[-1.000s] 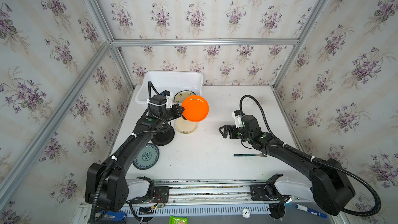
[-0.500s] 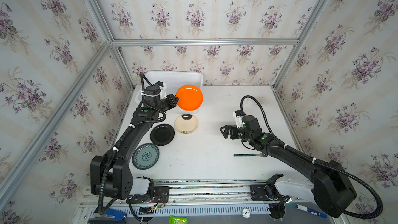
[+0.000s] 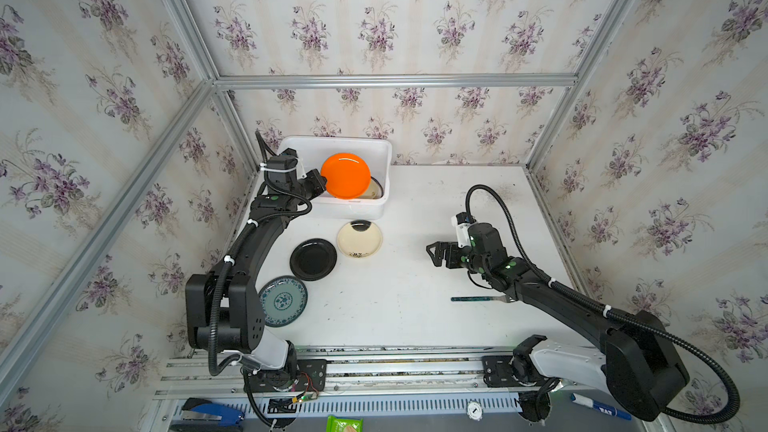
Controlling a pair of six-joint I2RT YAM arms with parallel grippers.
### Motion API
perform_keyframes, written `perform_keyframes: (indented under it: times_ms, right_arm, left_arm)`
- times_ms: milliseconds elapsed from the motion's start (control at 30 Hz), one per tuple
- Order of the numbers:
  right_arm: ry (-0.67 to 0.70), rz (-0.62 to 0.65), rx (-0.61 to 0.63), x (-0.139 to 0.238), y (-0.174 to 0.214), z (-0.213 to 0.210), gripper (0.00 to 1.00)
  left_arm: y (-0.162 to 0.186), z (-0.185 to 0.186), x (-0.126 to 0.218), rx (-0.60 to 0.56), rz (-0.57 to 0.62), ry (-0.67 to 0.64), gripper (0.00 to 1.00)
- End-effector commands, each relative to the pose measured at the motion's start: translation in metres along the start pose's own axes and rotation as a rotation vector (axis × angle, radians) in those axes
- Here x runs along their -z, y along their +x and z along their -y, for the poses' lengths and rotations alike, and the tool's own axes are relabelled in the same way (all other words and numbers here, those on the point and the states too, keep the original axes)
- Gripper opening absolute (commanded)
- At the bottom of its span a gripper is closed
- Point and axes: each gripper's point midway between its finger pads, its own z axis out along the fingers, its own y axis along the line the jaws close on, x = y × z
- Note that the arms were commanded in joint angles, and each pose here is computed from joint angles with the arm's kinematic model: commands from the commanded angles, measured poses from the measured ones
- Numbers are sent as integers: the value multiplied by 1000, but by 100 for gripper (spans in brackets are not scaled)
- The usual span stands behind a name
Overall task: Place the plates into the plastic bin on the countertop
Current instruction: 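Lower the orange plate into the bin onto the stacked plates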
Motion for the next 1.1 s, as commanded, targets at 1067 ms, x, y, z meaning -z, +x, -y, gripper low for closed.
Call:
perform_keyframes:
  times_ms: [1067]
  right_arm:
    - [-48,-53,-69,-41,-17,-14,98]
  left_arm:
    - [22,-57,-131,-32,-218,-129,4]
